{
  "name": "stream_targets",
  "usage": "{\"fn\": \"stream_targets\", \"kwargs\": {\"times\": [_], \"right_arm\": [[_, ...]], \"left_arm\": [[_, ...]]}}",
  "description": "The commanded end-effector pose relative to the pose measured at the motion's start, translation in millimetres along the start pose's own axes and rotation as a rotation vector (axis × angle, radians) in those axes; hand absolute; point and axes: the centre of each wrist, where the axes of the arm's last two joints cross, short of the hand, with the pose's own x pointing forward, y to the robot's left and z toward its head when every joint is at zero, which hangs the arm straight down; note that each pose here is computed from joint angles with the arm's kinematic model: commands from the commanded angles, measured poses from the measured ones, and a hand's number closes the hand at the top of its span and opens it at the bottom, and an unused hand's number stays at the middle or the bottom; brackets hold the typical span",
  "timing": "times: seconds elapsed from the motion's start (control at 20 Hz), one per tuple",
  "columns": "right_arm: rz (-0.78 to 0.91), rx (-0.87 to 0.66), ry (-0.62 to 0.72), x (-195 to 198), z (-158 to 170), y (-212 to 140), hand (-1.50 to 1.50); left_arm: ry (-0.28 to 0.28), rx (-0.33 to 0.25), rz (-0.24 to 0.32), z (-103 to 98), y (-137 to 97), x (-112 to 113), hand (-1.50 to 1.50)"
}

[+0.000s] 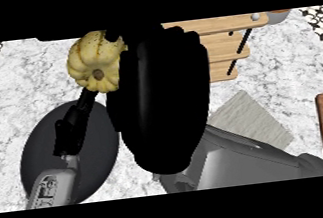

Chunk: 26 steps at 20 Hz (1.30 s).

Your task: Pick the squash from the placemat and place it in the tiered shelf

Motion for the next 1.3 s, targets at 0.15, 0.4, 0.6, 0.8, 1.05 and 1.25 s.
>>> {"fn": "stream_targets", "kwargs": {"times": [0.15,0.4,0.6,0.8,1.05,1.25], "right_arm": [[0.055,-0.088,0.232,25.5,-32.7,-17.2,1.50],[0.103,-0.077,0.204,54.1,-61.5,-28.0,1.50],[0.197,-0.133,0.158,39.1,-62.6,-6.0,1.50],[0.194,-0.121,0.175,23.0,-72.7,11.3,1.50],[0.298,-0.165,0.075,9.1,-78.4,35.1,1.50],[0.260,-0.166,0.057,-4.7,-98.0,52.6,1.50]], "left_arm": [[-0.008,0.015,-0.003,1.6,5.7,-2.5,0.00],[-0.021,0.002,-0.002,-4.1,1.1,2.8,0.00],[-0.014,0.007,0.006,0.7,-0.6,-4.2,0.00],[-0.029,0.004,0.000,1.7,-8.8,-1.6,0.00],[-0.011,-0.002,0.010,2.2,7.6,1.3,0.00],[-0.017,0.001,0.002,4.9,-0.1,0.3,0.00]]}}
